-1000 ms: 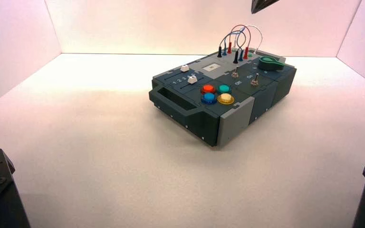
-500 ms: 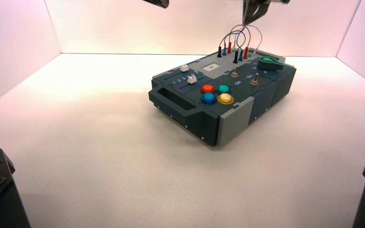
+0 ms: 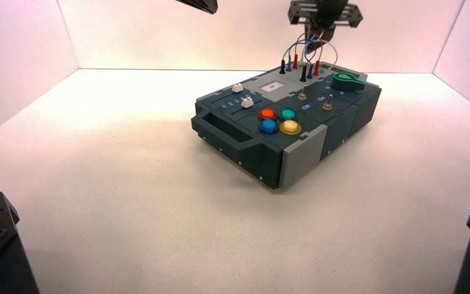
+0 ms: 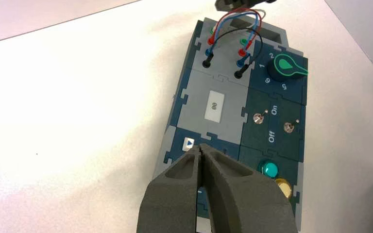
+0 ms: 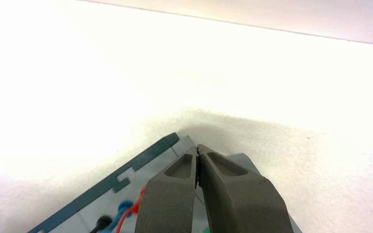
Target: Move the box closer.
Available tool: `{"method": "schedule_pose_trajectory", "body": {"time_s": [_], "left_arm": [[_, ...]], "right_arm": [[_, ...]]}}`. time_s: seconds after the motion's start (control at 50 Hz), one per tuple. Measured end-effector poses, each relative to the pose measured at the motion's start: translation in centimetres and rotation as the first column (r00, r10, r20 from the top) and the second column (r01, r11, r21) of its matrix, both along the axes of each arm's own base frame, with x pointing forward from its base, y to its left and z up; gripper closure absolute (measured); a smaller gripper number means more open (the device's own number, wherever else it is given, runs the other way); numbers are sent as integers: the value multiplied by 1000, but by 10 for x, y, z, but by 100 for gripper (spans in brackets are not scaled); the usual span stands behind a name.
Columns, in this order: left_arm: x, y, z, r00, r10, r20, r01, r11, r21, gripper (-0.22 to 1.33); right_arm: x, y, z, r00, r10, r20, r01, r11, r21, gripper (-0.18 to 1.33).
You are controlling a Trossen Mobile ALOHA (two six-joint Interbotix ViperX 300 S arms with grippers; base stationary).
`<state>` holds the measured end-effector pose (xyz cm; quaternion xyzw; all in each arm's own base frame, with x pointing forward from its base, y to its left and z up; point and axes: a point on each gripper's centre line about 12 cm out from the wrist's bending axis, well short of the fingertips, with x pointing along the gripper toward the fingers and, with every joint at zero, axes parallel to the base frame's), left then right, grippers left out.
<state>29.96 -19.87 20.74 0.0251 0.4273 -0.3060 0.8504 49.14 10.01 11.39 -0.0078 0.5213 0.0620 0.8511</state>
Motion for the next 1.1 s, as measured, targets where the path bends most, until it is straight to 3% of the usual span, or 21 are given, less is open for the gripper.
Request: {"method": "schedule_pose_trajectory", "body": {"time_s": [0.16,0.46,0.7,1.1], "left_arm": [[-2,1,-7,1000,-7,-13,7,1000,14,128],[9,-4,-41,998,-39,-46,43,996,80,128],[30,-12,-68,998,-50,-29,54,991,123,128],[58,-26,-120,993,-71,-89,86,980,178,128]], "right_arm": [[7,1,-10,1000,4,-6,-4,1000,-7,129],[15,2,-20,1000,7,-11,-8,1000,-14,129],[19,2,-20,1000,6,-7,-6,1000,-13,129],[17,2,-20,1000,7,-28,-8,1000,-18,129]]}}
